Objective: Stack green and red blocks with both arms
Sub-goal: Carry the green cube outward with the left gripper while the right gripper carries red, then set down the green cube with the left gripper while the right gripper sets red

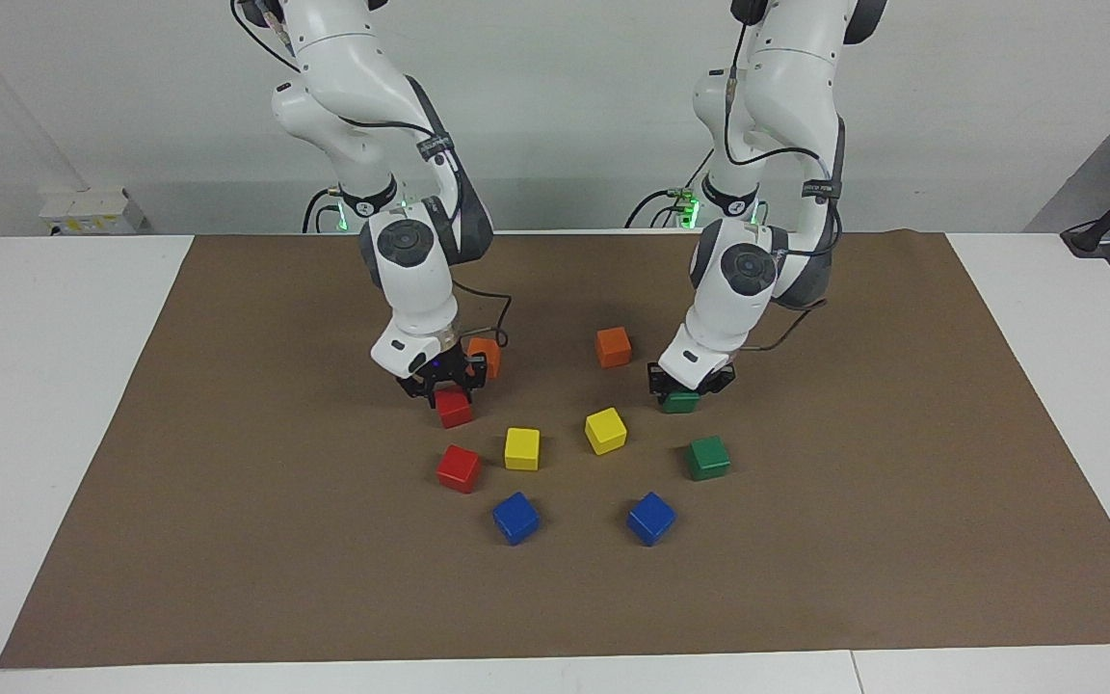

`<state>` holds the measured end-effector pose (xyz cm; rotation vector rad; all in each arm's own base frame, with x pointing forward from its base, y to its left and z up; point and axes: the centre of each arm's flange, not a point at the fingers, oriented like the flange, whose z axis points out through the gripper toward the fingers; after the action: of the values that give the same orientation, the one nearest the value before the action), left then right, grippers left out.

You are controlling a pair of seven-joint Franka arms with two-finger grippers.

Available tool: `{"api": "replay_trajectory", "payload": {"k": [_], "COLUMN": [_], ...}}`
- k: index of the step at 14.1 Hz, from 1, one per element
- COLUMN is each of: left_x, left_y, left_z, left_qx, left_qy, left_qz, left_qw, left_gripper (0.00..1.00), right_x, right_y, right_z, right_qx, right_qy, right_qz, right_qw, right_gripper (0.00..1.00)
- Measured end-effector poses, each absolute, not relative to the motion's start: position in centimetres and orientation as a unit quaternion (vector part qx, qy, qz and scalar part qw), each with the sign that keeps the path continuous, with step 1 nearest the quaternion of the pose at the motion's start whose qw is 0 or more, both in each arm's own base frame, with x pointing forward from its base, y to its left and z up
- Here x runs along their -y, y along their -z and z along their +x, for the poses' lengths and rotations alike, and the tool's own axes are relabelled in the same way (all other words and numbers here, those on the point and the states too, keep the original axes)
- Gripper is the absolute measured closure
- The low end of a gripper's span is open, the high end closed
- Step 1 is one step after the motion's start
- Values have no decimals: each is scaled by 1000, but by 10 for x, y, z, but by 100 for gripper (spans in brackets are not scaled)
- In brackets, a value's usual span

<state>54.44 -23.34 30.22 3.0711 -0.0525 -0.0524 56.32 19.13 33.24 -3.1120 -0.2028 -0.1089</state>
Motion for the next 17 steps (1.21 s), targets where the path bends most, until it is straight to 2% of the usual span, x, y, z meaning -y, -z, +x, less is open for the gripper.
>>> {"api": "replay_trajectory", "payload": {"k": [3,5,7,10,12,17], "left_x": [165,86,-3,-97,-122,-129], "left_y": [-334,-361,-373,-364,-349,-316], "left_z": [564,573,574,559,548,529], "left_qx": [4,16,30,52,54,61], "left_qy": [21,25,21,23,14,1], "left_qz": [999,999,999,998,998,998], "left_qw": [30,31,34,39,37,30], "left_gripper": [45,45,45,45,45,45], "right_x": [-104,-34,11,27,25,27], "right_y": [-411,-426,-415,-393,-381,-352], "right_z": [614,627,628,627,625,619], "right_qx": [87,75,52,32,21,14], "right_qy": [51,60,52,44,44,50], "right_qz": [-995,-995,-997,-998,-999,-999], "right_qw": [5,0,-3,-4,-3,-4], "right_gripper": [46,46,46,46,46,46]}}
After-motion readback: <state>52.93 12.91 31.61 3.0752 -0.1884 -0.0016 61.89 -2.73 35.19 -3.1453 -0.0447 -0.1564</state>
